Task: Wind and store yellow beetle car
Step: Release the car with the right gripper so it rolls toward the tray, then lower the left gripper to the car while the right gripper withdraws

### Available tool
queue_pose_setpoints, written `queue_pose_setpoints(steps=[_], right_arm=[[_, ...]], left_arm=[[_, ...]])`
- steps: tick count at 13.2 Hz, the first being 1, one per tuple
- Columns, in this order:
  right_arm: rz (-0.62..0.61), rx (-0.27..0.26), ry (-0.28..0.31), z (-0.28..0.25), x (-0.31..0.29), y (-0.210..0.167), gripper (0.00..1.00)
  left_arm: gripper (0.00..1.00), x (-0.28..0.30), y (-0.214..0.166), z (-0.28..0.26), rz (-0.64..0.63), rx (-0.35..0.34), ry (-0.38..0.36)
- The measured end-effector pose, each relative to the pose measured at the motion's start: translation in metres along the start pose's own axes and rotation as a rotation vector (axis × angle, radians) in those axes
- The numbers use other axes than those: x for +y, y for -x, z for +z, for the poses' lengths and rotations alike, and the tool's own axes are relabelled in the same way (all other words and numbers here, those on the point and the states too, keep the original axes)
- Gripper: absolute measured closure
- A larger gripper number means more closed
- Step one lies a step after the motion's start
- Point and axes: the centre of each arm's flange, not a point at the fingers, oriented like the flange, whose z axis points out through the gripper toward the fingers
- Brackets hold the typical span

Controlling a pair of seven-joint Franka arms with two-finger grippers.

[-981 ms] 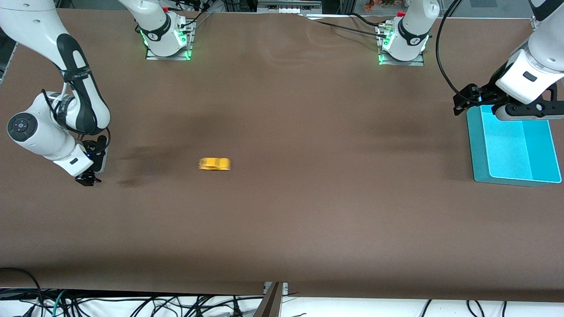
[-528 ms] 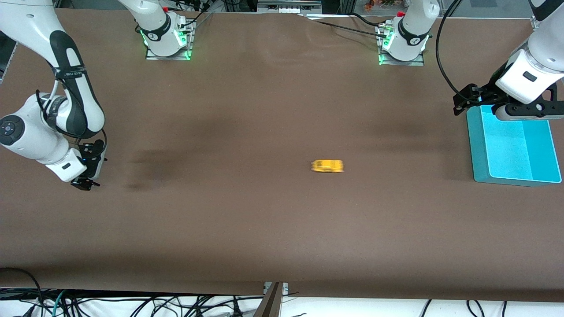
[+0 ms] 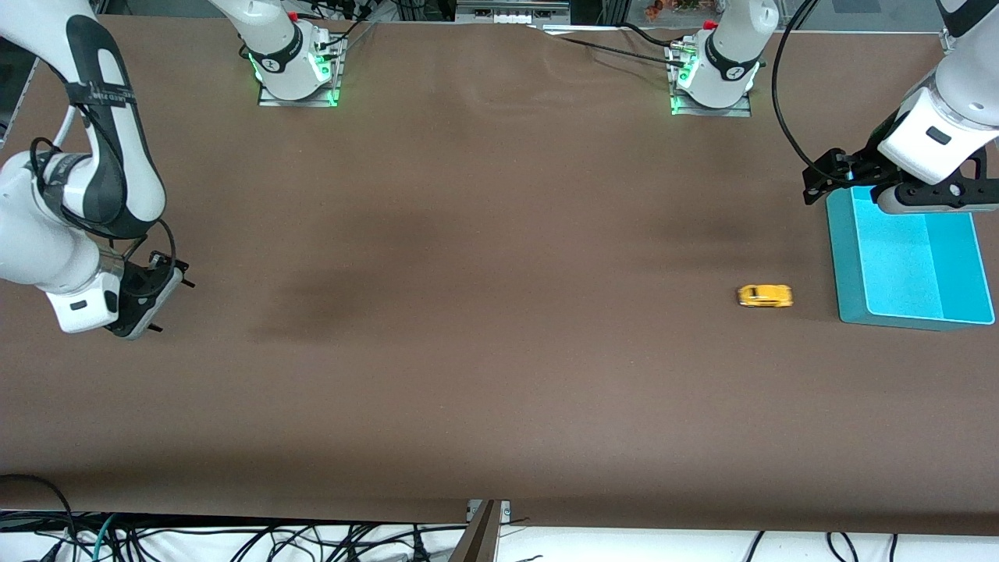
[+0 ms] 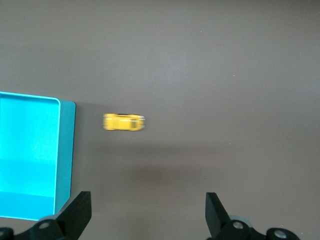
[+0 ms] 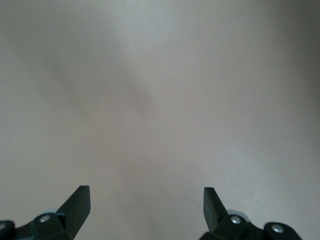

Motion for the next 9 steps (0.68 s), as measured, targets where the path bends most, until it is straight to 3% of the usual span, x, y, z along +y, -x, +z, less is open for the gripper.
queue_pose_setpoints(steps=[4,7,9], right_arm=[[0.339,-0.076,-0.092,-0.058,-0.024,-0.041,0.00],[0.540,-0.101,-0.097,-0.110,-0.041,-0.062,0.00],[0.641,-0.109,-0.098,-0.140,-0.052,-0.062,0.00]], left_arm=[[0.00,0.008,0.001,0.000,0.014,0.000,-0.001],[0.00,0.011,0.003,0.002,0.022,-0.015,-0.004],[0.00,0.011,0.005,0.015,0.058,-0.083,-0.011]])
